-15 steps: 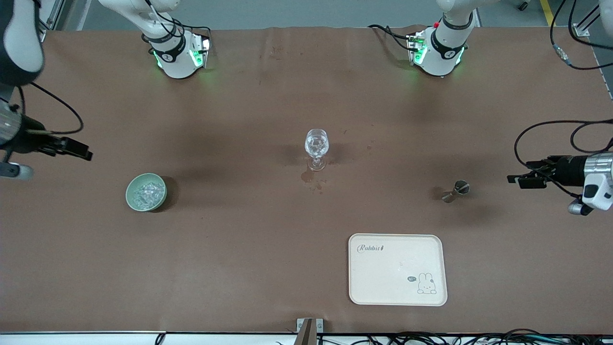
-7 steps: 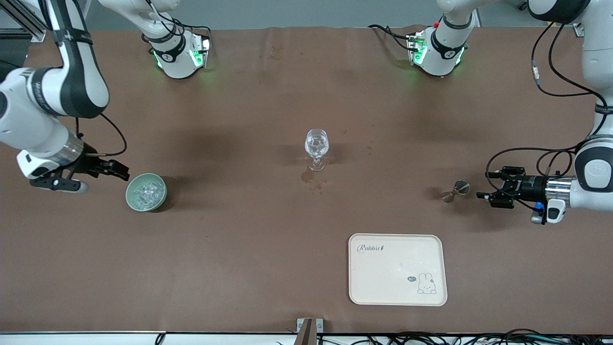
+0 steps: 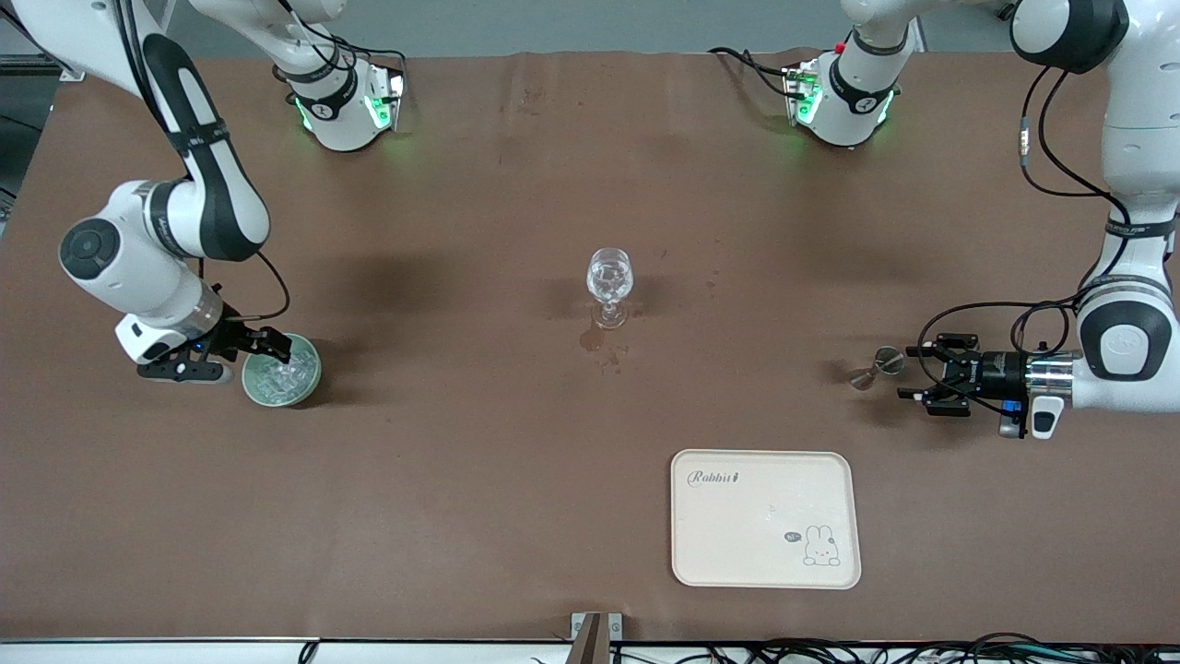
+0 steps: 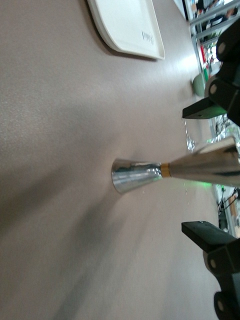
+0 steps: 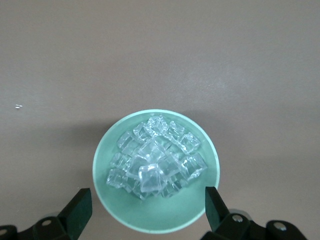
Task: Pour wine and add ice with both arms
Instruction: 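Grasp an ice cube with the right gripper while the left gripper grasps the jigger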
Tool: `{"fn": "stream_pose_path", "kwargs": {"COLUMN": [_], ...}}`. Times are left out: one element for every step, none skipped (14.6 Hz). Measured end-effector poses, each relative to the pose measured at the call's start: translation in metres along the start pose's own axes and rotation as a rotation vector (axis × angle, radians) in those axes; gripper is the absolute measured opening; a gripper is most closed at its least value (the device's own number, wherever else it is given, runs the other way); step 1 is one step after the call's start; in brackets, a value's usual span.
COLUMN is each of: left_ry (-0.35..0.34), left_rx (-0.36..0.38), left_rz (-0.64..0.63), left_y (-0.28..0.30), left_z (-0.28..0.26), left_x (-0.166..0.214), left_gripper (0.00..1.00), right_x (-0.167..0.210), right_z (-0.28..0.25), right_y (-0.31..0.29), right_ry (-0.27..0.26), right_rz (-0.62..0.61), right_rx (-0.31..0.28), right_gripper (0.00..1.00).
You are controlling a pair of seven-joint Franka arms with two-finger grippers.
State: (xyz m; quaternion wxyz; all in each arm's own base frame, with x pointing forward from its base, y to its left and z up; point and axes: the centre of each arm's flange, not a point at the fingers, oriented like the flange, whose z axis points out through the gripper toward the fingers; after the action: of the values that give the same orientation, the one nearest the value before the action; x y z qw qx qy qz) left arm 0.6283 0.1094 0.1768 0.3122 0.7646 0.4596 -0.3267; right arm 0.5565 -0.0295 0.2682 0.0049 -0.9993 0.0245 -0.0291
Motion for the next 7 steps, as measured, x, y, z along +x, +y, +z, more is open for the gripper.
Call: {"fn": "stream_pose_path", "kwargs": {"left_ry": [-0.015,-0.028,-0.041,-0.053,-0.062,-0.068,-0.071], "left_rx": [-0.009,-0.015,-0.023,-0.034,-0.041,-0.043,-0.043], "left_rz": [-0.013,-0.025,-0.037,-0.051,-0.069,-0.092,-0.109], "left_y": [-0.002,-0.004,-0.006,-0.008,-0.009,-0.01,-0.01], "left_z": [0.006,0.013,0.019,0.023,0.027,0.03,0.031], "left_x": [0.005,0.011,0.017,0.021,0.023,0.025,0.027], "left_gripper": [0.89,0.89,0.89,0.89,0.88,0.86,0.86], "right_x": [0.0,0.0,-0.001,-0.001,-0.002,-0.003,-0.003], "right_z": [0.008,0.015,0.021,0.027,0.03,0.033,0.035], "right_y": [0.0,0.0,0.0,0.0,0.0,-0.001,-0.002], "right_ry": [-0.003,-0.005,-0.006,-0.01,-0.015,-0.019,-0.023], "right_rz": [-0.003,-0.006,-0.007,-0.008,-0.01,-0.011,-0.013], "right_rx": [0.0,-0.001,-0.001,-0.001,-0.001,-0.001,-0.001], "right_gripper": [1.0,1.0,0.97,0.97,0.92,0.8,0.7]}}
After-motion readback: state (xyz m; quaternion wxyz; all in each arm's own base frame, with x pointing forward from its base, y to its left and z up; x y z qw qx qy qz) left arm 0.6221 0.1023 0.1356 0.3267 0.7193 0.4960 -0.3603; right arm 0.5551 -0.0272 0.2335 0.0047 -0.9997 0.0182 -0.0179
